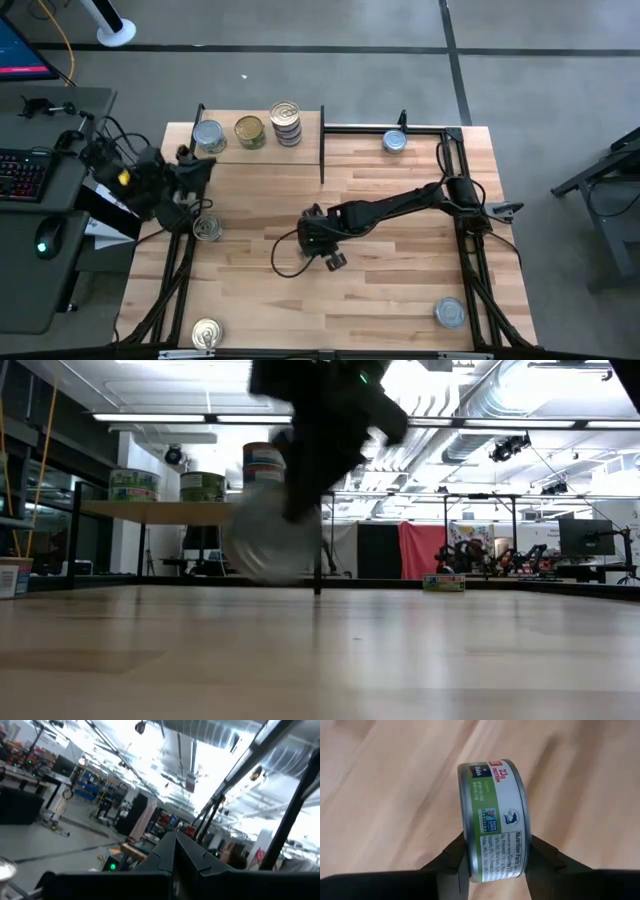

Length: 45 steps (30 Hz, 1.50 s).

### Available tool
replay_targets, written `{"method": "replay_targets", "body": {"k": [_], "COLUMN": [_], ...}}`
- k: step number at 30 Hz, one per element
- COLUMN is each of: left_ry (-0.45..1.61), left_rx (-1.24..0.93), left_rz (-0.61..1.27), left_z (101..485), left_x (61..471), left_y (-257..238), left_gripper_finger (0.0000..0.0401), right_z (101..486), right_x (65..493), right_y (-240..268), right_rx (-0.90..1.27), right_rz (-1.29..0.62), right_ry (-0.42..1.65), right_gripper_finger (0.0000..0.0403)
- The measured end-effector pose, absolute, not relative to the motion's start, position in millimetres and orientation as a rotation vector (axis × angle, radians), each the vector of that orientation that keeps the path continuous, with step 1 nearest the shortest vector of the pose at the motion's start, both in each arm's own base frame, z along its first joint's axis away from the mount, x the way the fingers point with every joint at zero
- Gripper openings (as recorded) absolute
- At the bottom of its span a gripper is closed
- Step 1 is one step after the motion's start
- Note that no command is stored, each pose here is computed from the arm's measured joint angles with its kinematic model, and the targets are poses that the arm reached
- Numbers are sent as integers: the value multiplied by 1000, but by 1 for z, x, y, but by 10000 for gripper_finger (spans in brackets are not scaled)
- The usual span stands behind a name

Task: Stack canned seafood by type on shelf
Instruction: Stack the green-white tuna can on top of the green-white tuna cans on the shelf

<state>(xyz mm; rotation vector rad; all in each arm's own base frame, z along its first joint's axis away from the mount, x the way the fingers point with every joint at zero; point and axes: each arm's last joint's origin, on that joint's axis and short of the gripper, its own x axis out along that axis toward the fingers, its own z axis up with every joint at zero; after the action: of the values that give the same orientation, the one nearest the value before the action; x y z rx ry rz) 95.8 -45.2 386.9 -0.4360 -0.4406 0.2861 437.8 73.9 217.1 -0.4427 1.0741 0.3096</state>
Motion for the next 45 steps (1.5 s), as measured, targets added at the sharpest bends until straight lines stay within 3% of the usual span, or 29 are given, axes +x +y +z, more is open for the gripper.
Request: {"method": "replay_targets", "body": {"k": [10,22,27,32,45], "left_ry": [-497,-526,-507,-317,-230], "left_rx": [-400,-380,-349,-284,-149], "left_rz": [241,157,156,431,616], "left_z": [393,394,393,378,366], "left_x": [80,80,81,94,120], "left_y": [-34,-36,-38,-42,-39], "left_gripper_finger": [0,0,0,0,0], "right_z": [300,295,286,293,394], "right_x": [488,555,553,548,458], "right_y": [32,-32,-65,-73,-63], "right_rx": [-583,-647,-603,-590,-403], "right_rz": [-51,-364,-424,-414,-192], "right_ry": [569,360,393,467,578], "right_gripper_finger": [115,115,115,115,115]}}
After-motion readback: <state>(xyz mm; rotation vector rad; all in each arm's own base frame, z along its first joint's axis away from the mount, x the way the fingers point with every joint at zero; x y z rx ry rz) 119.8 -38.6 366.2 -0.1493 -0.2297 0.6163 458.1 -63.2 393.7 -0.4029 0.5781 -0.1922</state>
